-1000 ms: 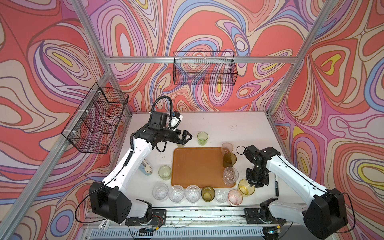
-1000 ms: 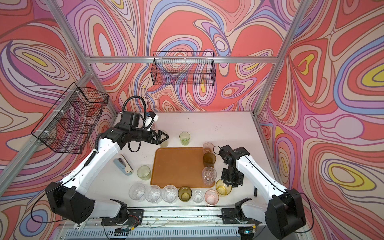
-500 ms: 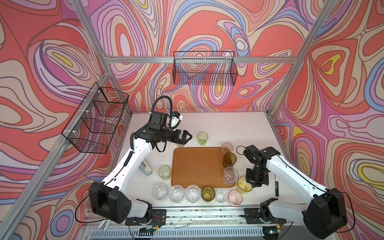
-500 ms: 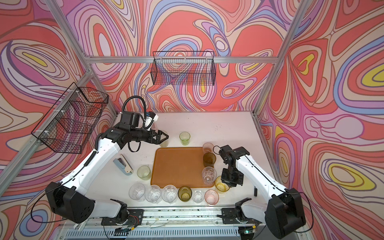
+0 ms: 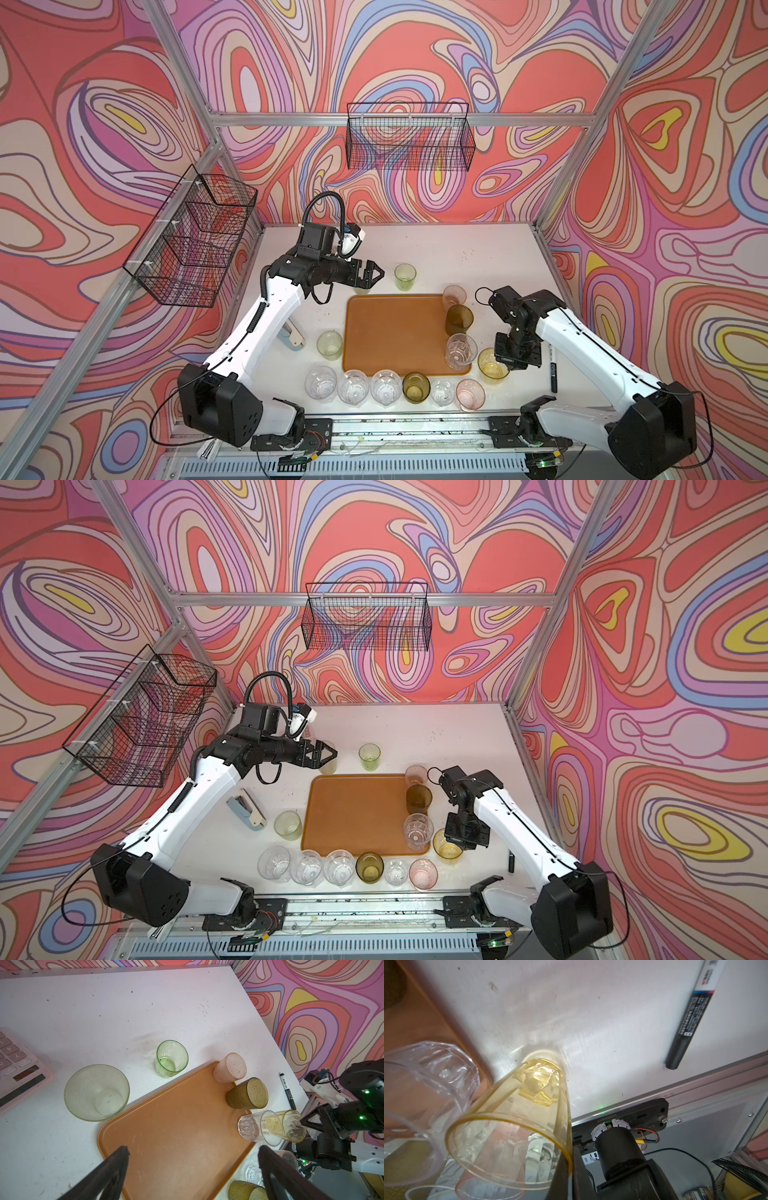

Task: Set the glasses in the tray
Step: 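Lift the yellow glass and carry it over the tray's far corner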

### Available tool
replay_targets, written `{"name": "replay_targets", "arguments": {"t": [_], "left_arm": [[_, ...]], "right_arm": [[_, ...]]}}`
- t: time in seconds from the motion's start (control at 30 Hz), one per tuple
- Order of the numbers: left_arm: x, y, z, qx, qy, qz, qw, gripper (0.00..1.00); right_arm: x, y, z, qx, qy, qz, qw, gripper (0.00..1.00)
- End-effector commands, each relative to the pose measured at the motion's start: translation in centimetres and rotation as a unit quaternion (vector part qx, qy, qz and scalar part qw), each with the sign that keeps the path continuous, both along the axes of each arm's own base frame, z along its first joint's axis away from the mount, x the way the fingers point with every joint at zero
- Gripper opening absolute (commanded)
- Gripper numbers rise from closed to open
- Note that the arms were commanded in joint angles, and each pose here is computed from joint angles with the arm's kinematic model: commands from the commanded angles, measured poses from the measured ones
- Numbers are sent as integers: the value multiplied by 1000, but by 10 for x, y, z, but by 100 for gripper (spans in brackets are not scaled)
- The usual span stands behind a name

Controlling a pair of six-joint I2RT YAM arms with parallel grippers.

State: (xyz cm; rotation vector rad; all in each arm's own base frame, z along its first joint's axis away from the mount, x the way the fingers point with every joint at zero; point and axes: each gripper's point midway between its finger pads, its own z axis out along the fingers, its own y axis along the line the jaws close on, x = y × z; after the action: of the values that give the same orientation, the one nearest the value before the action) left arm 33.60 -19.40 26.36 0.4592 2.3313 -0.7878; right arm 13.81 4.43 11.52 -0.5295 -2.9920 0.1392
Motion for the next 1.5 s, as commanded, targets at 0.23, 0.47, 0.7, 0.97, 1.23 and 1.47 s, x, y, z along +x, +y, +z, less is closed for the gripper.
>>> {"name": "replay_targets", "arguments": {"t": [0.23,0.47,0.7,0.97,1.23,1.47], "left_arm": [[-5,0,16,1,-21,-7,1000,100],[-5,-2,14,-1,-17,-10,1000,100],[-4,-1,14,1,-18,-8,1000,100],[-4,0,14,4,-19,-6,1000,100],[-4,-1,12,5,-15,-8,1000,100],[-3,-2,13,3,-16,-7,1000,100]], "right_arm": [[24,-17,39,-48,-55,13,997,0],[49,-26,69,-74,-97,19,992,0],[83,-23,99,-82,-138,48,986,0],[125,-4,117,-58,-169,86,980,0],[168,19,136,-24,-200,123,972,0],[200,50,148,36,-228,144,962,0]]}}
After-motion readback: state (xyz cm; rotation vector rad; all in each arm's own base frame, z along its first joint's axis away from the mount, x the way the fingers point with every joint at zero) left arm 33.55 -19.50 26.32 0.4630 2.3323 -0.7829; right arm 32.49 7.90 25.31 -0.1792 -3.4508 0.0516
